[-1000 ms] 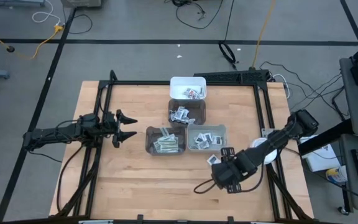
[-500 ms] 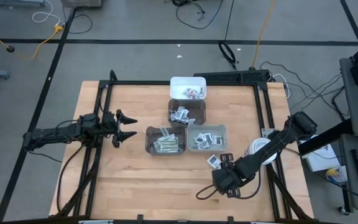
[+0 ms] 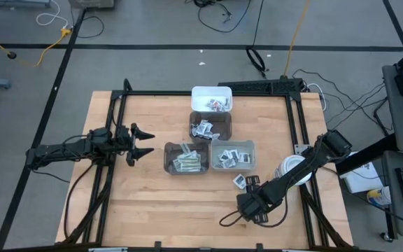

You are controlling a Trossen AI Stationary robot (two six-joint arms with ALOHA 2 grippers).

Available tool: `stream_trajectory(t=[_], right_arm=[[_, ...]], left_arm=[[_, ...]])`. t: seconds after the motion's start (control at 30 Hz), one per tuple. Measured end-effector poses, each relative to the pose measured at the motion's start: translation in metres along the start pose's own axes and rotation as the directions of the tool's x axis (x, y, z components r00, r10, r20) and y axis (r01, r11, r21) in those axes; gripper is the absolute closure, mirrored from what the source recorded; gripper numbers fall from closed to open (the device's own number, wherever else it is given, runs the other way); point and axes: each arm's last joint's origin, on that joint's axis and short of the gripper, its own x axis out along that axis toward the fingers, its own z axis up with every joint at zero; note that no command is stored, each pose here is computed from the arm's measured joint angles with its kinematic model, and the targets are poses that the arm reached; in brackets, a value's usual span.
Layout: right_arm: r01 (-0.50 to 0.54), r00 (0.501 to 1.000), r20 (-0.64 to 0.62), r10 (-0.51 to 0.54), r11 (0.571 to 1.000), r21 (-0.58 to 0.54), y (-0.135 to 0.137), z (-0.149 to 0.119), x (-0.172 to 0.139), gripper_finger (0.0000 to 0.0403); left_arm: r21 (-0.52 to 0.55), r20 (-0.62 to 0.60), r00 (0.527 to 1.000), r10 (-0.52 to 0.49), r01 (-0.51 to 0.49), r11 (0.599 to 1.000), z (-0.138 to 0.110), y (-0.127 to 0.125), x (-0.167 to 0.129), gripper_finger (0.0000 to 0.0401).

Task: Pick & Place First Aid Supplies
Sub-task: Put the white towelette pack into the gray bin

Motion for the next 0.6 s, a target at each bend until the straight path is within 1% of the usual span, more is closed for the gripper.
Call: stream_trajectory(t=[0.07,0.27,0.37,0.47,0.6], right_arm=[[-0.003,1.0,0.003,0.003,1.0,-0.019,0.001,0.002,0.004,0.0193],[-0.027,1.0,-0.008,0.027,0.999,-0.029,0.005,0.006,0.016,0.0193],[-0.037,0.999,-0.015,0.036,0.999,-0.033,0.006,0.007,0.019,0.0208],[-0.032,0.999,-0.012,0.032,0.999,-0.033,0.006,0.007,0.019,0.0251],[-0.027,1.0,-0.008,0.026,0.999,-0.031,0.005,0.007,0.019,0.0334]], left_arm=[[0.0,-0.001,1.0,0.0,0.0,1.0,0.0,0.0,0.0,0.0091],[0.0,0.0,1.0,0.0,0.0,1.0,0.0,0.0,0.0,0.0091],[0.0,0.0,1.0,0.0,0.0,1.0,0.0,0.0,0.0,0.0091],[0.0,0.0,1.0,0.0,0.0,1.0,0.0,0.0,0.0,0.0091],[0.0,0.0,1.0,0.0,0.0,1.0,0.0,0.0,0.0,0.0091]])
